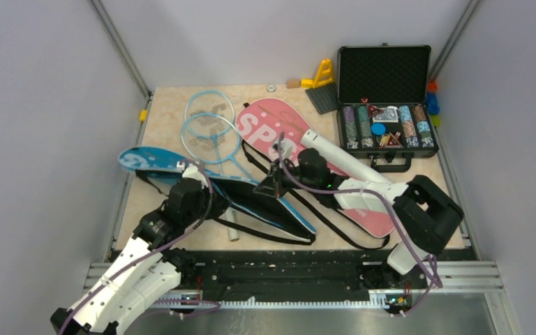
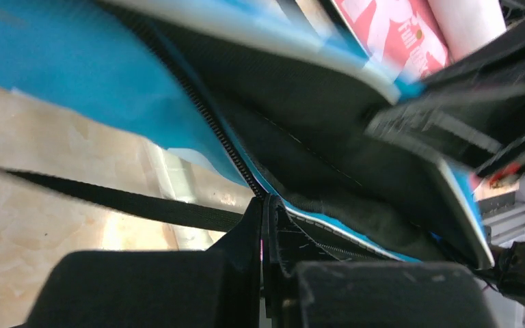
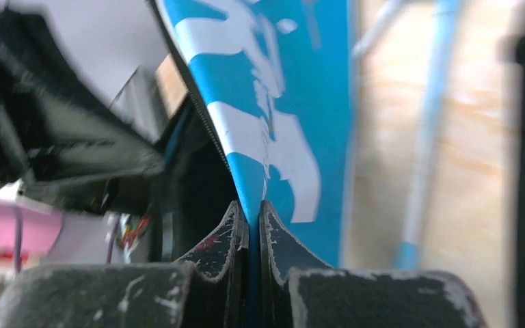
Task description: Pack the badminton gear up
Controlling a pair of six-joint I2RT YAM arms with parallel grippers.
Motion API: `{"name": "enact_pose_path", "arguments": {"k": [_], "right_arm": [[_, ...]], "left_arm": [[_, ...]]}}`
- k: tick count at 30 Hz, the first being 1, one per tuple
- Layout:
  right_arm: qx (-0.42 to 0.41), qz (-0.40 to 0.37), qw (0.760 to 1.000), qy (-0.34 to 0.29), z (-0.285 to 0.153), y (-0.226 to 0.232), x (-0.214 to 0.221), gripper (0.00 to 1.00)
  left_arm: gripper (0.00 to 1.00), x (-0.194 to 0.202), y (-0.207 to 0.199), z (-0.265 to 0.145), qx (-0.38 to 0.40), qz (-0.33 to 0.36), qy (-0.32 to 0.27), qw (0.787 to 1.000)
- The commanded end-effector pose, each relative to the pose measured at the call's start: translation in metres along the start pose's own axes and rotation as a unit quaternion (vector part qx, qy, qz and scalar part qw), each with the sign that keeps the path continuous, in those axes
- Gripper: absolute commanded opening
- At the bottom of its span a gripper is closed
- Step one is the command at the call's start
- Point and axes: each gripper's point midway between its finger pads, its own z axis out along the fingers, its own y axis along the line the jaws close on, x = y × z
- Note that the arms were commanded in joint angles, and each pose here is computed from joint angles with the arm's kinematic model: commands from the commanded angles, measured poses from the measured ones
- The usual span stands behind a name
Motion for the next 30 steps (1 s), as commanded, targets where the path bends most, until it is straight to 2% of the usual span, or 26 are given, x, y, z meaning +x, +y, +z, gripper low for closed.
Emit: {"name": "enact_pose_path", "arguments": {"k": [1,5,10,11,15,18,19,24,30], "right_arm": [[0.102,0.063,0.979,-0.167,-0.056,-0.039,-0.070,0.00],[0.182,0.083,0.959,-0.200,-0.095,-0.061,-0.065,0.00],[0.251,0.069,0.931,-0.256,-0.144,-0.068,-0.062,0.00],[0.260,0.068,0.926,-0.265,-0.152,-0.068,-0.061,0.00],[0.268,0.055,0.919,-0.284,-0.174,-0.061,-0.058,0.00],[0.273,0.046,0.918,-0.285,-0.180,-0.060,-0.053,0.00],[0.277,0.044,0.917,-0.285,-0.182,-0.060,-0.052,0.00],[0.281,0.038,0.914,-0.290,-0.186,-0.057,-0.051,0.00],[0.283,0.071,0.905,-0.309,-0.188,-0.058,-0.053,0.00]], "left_arm": [[0.00,0.000,-0.001,-0.003,0.002,0.014,0.005,1.000],[0.00,0.000,-0.019,0.003,0.040,0.028,0.024,0.999],[0.00,-0.010,-0.050,0.024,0.090,0.039,0.036,0.995],[0.03,-0.014,-0.056,0.028,0.097,0.039,0.037,0.994],[0.50,-0.030,-0.087,0.047,0.141,0.036,0.033,0.989],[0.90,-0.041,-0.108,0.062,0.170,0.038,0.033,0.984],[0.96,-0.043,-0.115,0.066,0.178,0.039,0.038,0.982],[0.99,-0.047,-0.128,0.092,0.183,0.033,0.060,0.981],[0.99,-0.033,-0.076,0.122,0.047,0.020,0.071,0.996]]}}
